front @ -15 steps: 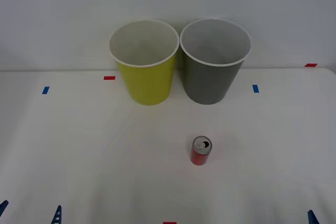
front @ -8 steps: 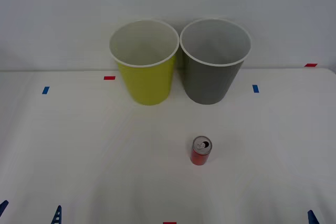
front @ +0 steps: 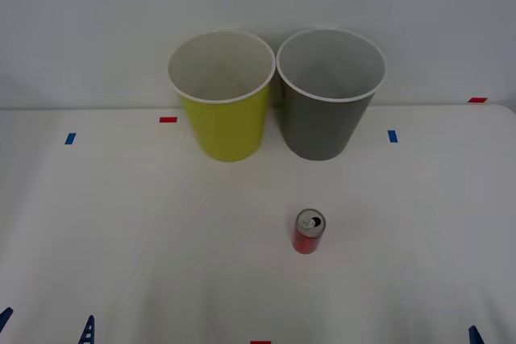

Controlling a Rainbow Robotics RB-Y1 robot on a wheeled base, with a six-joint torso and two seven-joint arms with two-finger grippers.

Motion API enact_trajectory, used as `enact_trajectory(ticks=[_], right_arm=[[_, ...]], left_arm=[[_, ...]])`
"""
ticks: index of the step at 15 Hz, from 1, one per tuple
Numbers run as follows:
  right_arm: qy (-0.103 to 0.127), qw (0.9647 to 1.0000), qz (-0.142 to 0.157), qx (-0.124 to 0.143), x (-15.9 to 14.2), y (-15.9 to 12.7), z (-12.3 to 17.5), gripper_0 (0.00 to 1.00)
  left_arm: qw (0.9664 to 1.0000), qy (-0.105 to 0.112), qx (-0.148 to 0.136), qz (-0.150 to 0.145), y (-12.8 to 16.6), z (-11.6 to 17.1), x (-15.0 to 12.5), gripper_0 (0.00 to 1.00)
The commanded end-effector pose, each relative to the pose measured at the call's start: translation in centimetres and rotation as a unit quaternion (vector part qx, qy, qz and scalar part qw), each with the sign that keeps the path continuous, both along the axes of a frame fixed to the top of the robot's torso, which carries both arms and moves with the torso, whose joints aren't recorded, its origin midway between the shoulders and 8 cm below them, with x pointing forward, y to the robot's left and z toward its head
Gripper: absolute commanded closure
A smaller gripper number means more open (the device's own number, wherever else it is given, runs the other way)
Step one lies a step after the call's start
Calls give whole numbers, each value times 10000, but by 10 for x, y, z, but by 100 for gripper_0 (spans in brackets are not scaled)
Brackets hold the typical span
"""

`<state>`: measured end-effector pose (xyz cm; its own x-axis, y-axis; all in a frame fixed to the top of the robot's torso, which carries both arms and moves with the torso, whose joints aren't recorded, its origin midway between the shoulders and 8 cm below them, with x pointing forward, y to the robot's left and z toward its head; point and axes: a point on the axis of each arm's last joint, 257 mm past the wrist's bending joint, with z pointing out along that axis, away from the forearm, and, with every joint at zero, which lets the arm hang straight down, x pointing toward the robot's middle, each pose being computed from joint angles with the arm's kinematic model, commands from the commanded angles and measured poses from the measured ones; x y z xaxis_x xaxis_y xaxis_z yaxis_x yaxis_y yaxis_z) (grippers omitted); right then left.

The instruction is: Put cans in the gray bin and PET bottles in the light green bin.

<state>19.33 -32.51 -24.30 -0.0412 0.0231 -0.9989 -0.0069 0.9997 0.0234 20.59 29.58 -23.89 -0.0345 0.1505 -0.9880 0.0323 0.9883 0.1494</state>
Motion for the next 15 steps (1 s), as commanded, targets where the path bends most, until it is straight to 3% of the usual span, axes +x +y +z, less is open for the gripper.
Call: enact_trajectory(ticks=[1, 3, 6, 10, 15], right_arm=[[-227, 9996, 133, -53, -3, 6, -3, 0], [-383, 9988, 299, -12, -3, 12, -12, 0], [-435, 9952, 879, -16, 3, 48, -18, 0], [-565, 9869, 1512, -67, 29, 86, -30, 0], [-756, 9726, 2197, 48, 69, 138, -50, 0]], left_arm=[[10000, 1, 0, 0, 0, 0, 0, 0], [10000, 1, 0, 0, 0, 0, 0, 0], [10000, 1, 0, 0, 0, 0, 0, 0], [10000, 1, 0, 0, 0, 0, 0, 0], [10000, 1, 0, 0, 0, 0, 0, 0]])
